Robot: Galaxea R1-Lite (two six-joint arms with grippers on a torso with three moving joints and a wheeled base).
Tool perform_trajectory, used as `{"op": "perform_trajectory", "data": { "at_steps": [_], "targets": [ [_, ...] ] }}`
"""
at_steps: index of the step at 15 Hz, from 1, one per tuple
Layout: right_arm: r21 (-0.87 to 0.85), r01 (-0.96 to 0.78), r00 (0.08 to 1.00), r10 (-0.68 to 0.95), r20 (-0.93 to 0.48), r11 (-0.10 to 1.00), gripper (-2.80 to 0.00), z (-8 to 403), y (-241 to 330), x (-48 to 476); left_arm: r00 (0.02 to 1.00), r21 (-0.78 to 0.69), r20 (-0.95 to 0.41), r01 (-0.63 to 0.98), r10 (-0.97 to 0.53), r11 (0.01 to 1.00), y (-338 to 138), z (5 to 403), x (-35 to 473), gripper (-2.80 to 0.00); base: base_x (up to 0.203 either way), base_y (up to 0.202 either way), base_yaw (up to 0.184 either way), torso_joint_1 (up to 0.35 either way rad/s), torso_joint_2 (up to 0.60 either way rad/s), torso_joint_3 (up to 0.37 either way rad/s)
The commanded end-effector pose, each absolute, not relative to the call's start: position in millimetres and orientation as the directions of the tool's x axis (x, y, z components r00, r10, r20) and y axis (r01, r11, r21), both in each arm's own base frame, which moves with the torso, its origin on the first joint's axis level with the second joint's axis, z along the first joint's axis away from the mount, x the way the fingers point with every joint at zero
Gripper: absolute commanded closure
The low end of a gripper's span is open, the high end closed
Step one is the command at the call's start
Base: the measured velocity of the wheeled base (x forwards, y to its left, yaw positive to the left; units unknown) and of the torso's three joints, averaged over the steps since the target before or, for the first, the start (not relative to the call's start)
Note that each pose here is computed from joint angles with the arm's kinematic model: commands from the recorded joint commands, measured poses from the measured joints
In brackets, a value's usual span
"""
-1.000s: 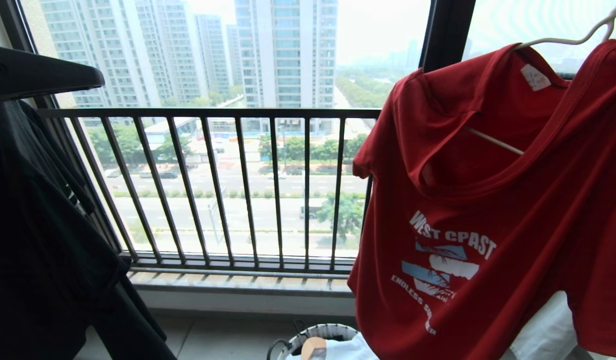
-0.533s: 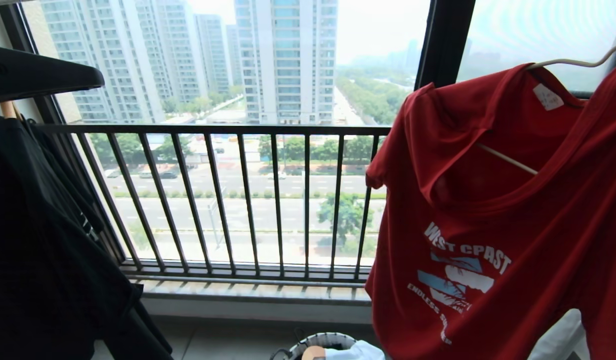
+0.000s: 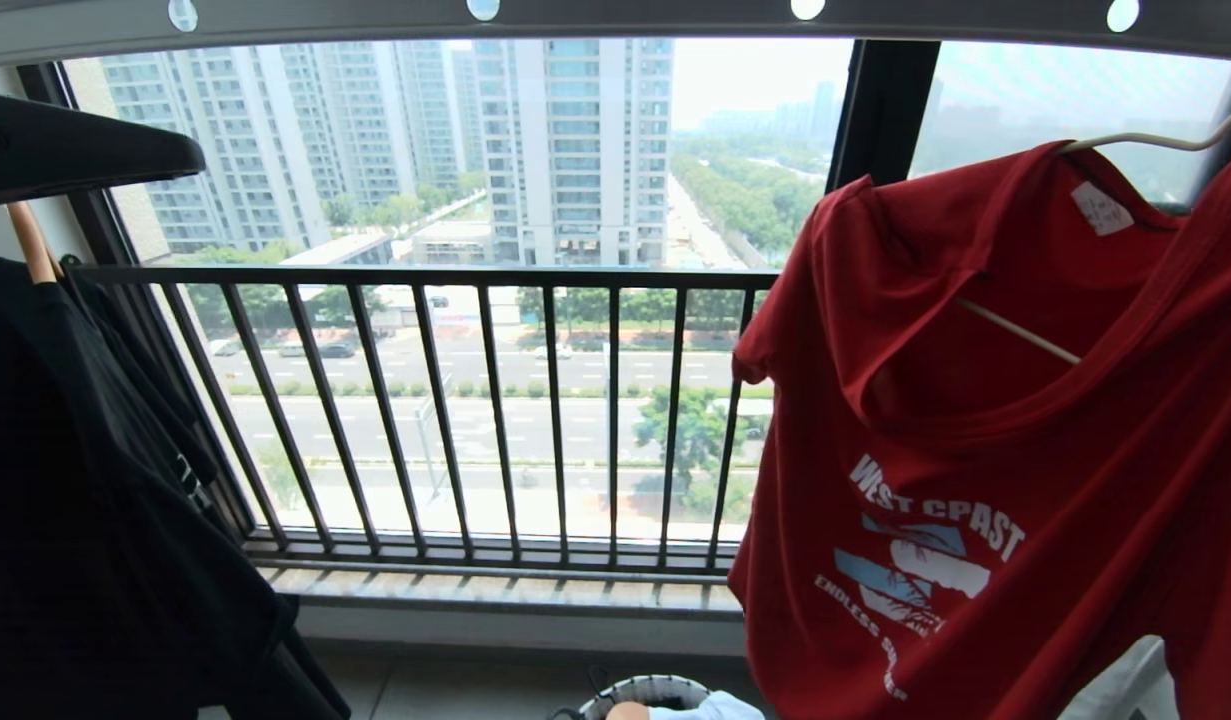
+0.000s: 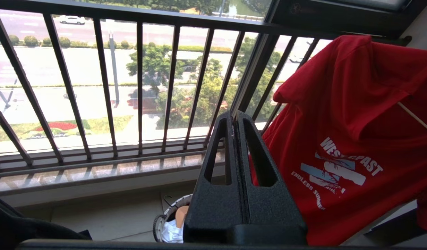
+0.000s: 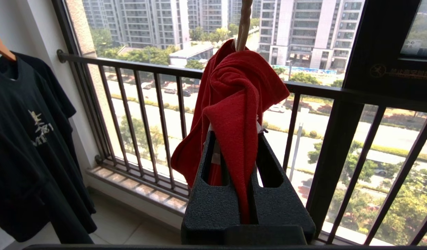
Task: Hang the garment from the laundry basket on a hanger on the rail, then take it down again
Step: Hang the clothes rack on the clothesline
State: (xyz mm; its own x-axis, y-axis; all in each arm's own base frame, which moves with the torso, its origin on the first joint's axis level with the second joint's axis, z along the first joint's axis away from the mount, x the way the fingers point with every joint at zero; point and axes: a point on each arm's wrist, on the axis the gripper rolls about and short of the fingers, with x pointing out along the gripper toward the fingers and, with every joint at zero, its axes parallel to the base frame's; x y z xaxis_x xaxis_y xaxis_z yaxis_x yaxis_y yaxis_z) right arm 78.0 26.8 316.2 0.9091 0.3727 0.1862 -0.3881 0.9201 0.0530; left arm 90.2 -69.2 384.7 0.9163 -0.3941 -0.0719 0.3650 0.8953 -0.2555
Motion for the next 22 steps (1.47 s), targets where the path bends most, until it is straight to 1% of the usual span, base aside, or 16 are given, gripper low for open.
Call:
{"op": "perform_trajectory", "data": {
  "at_steps": [1,4,6,10,12,19,22],
  "targets": [
    [0.071,-0.392,0.909,0.375,0.184,0.917,0.0,315,27,78,0.917,-0.256,-0.074,0.362,-0.392,0.896,-69,384,90,0.0,0.0,0.0,0.0,0.0,0.0,0.0],
    [0.074,-0.398,0.907,0.381,0.178,0.914,0.0,316,27,79,0.917,-0.256,-0.076,0.362,-0.392,0.896,-70,384,91,0.0,0.0,0.0,0.0,0.0,0.0,0.0],
    [0.076,-0.411,0.907,0.399,0.137,0.908,0.0,312,32,90,0.917,-0.254,-0.08,0.361,-0.392,0.897,-71,384,92,0.0,0.0,0.0,0.0,0.0,0.0,0.0],
    [0.086,-0.508,0.861,0.5,0.098,0.857,0.0,308,47,96,0.916,-0.256,-0.088,0.358,-0.391,0.898,-73,383,95,0.0,0.0,0.0,0.0,0.0,0.0,0.0],
    [0.094,-0.549,0.836,0.545,0.063,0.831,0.0,304,60,109,0.916,-0.261,-0.099,0.353,-0.389,0.898,-76,381,98,0.0,0.0,0.0,0.0,0.0,0.0,0.0],
    [0.089,-0.558,0.827,0.544,0.143,0.825,0.0,303,95,171,0.917,-0.266,-0.082,0.357,-0.39,0.895,-78,381,101,0.0,0.0,0.0,0.0,0.0,0.0,0.0],
    [0.083,-0.559,0.823,0.541,0.172,0.825,0.0,312,106,189,0.917,-0.267,-0.077,0.358,-0.391,0.895,-78,382,100,0.0,0.0,0.0,0.0,0.0,0.0,0.0]
  ]
}}
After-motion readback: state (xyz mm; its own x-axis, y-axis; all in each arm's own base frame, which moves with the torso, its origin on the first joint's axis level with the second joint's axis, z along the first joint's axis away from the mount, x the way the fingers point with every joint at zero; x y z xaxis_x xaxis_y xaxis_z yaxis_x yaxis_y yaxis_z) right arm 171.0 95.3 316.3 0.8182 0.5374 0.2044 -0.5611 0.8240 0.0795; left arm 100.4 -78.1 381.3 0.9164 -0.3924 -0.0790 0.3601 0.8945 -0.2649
